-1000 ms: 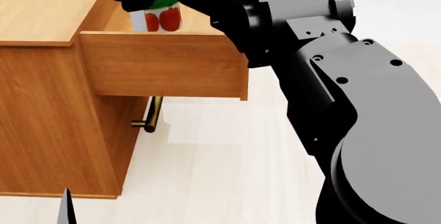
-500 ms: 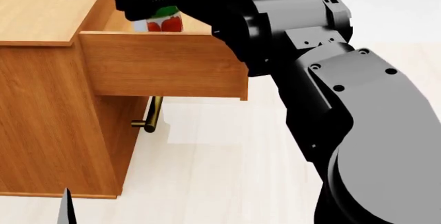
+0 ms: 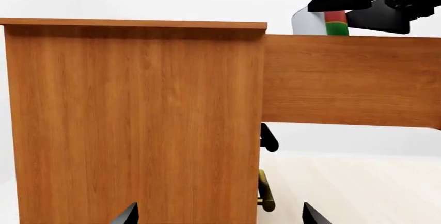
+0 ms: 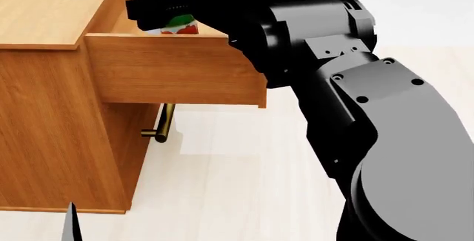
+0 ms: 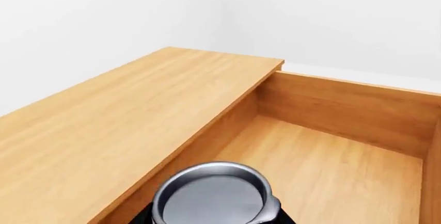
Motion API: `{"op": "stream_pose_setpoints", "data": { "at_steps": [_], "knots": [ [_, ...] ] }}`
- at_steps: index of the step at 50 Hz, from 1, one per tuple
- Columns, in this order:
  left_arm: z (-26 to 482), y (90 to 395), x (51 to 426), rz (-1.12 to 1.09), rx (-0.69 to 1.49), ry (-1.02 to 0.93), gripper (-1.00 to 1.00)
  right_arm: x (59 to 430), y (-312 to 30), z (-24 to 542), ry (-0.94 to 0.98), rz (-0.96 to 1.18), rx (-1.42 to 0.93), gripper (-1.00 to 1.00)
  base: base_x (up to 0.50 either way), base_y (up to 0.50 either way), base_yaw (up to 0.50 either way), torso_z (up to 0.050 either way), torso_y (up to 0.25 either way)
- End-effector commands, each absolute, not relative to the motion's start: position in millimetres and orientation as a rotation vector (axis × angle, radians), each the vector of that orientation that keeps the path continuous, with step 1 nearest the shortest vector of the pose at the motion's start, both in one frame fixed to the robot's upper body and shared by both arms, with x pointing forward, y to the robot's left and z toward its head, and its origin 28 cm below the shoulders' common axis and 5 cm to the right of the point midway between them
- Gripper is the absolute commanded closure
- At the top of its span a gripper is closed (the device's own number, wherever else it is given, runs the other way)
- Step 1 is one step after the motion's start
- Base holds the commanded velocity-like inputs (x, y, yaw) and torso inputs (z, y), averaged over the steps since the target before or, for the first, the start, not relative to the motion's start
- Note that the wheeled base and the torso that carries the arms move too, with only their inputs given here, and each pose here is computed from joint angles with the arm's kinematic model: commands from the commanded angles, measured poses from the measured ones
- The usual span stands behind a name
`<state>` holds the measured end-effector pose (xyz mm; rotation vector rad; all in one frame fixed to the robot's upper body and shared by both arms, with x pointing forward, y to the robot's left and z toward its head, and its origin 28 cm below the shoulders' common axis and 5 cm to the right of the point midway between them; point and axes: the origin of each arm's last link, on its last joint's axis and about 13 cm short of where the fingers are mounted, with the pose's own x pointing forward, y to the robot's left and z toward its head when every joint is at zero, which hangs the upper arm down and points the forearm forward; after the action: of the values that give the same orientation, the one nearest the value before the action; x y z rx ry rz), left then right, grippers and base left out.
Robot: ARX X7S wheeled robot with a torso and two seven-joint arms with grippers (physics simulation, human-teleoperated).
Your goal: Put the ketchup in the top drawer of the cabinet.
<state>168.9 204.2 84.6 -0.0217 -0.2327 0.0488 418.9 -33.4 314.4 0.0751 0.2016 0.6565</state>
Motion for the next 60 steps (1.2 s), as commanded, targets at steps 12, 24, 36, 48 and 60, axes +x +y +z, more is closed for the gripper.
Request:
{"op": "stream_pose_setpoints", "data": {
  "at_steps": [12,24,36,48,60],
  "knots": [
    [84,204,169,0.051,-0.018,-0.234,-1.00,422,-34,315,0.146,0.660,0.040,-1.00,0.00,0.00,0.00,0.000,0.001],
    [84,204,169,0.052,-0.016,-0.234,-1.00,422,-34,314,0.130,0.650,0.026,-1.00,0.00,0.00,0.00,0.000,0.000],
    [85,204,169,0.049,-0.018,-0.233,-1.00,422,-36,324,0.113,0.634,0.018,-1.00,0.00,0.00,0.00,0.000,0.000],
    [84,204,169,0.048,-0.019,-0.231,-1.00,420,-37,363,-0.066,0.556,0.018,-1.00,0.00,0.00,0.00,0.000,0.000],
    [85,203,169,0.046,-0.021,-0.231,-1.00,412,-35,412,-0.345,0.506,0.062,-1.00,0.00,0.00,0.00,0.000,0.000]
  ]
}}
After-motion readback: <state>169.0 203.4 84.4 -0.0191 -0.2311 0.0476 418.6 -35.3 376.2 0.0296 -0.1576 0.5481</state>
